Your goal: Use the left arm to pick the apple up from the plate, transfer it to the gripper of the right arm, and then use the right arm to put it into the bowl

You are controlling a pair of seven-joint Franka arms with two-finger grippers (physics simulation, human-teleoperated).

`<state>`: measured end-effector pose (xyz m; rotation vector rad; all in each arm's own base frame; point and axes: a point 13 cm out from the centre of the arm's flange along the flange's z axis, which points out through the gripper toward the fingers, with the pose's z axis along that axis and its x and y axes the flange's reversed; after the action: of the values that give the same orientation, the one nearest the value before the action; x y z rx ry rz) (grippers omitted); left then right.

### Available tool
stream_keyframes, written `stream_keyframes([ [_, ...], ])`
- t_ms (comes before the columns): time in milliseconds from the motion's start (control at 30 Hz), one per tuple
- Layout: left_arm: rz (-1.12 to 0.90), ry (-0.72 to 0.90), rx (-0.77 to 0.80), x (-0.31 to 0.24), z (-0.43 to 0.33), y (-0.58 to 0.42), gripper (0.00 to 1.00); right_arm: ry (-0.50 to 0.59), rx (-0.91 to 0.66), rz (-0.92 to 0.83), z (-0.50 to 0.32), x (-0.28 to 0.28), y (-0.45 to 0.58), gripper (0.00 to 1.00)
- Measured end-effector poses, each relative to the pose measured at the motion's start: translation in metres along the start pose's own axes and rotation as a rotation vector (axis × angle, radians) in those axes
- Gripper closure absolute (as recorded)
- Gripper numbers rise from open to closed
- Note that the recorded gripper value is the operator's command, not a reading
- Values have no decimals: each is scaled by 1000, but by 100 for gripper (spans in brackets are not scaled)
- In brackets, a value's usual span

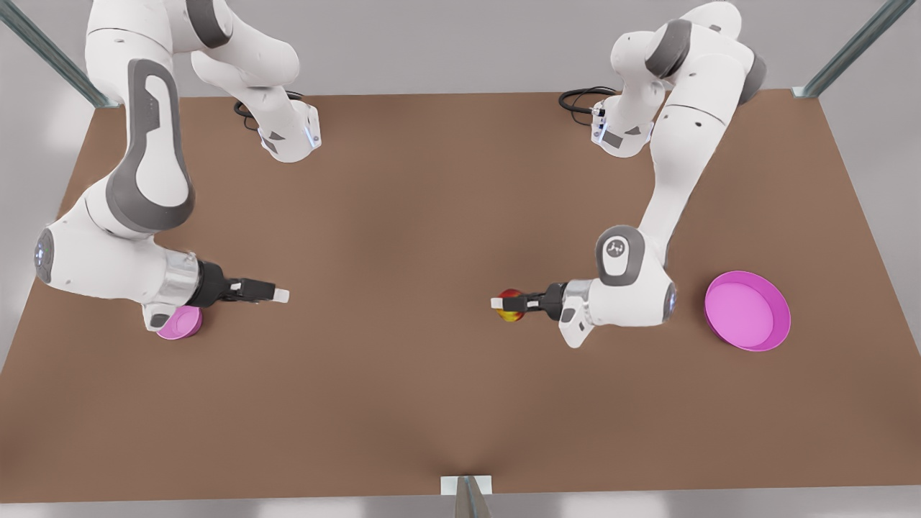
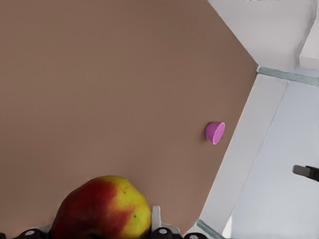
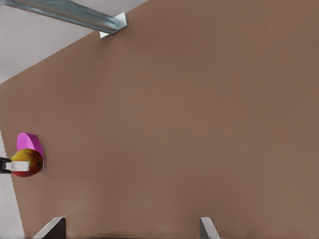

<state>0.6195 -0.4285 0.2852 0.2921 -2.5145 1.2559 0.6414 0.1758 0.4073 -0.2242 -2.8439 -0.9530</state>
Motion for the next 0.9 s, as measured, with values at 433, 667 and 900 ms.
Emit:
stream_keyframes([
  [433, -98, 91, 275, 34, 112, -64, 33, 74, -683, 112, 116, -47, 17, 0],
  [667, 112, 68, 389, 30, 166, -105, 33, 13, -813, -47, 136, -49, 21, 0],
  [900, 333, -1, 441, 31, 194, -126, 35, -31, -799, -236, 139, -43, 41, 0],
])
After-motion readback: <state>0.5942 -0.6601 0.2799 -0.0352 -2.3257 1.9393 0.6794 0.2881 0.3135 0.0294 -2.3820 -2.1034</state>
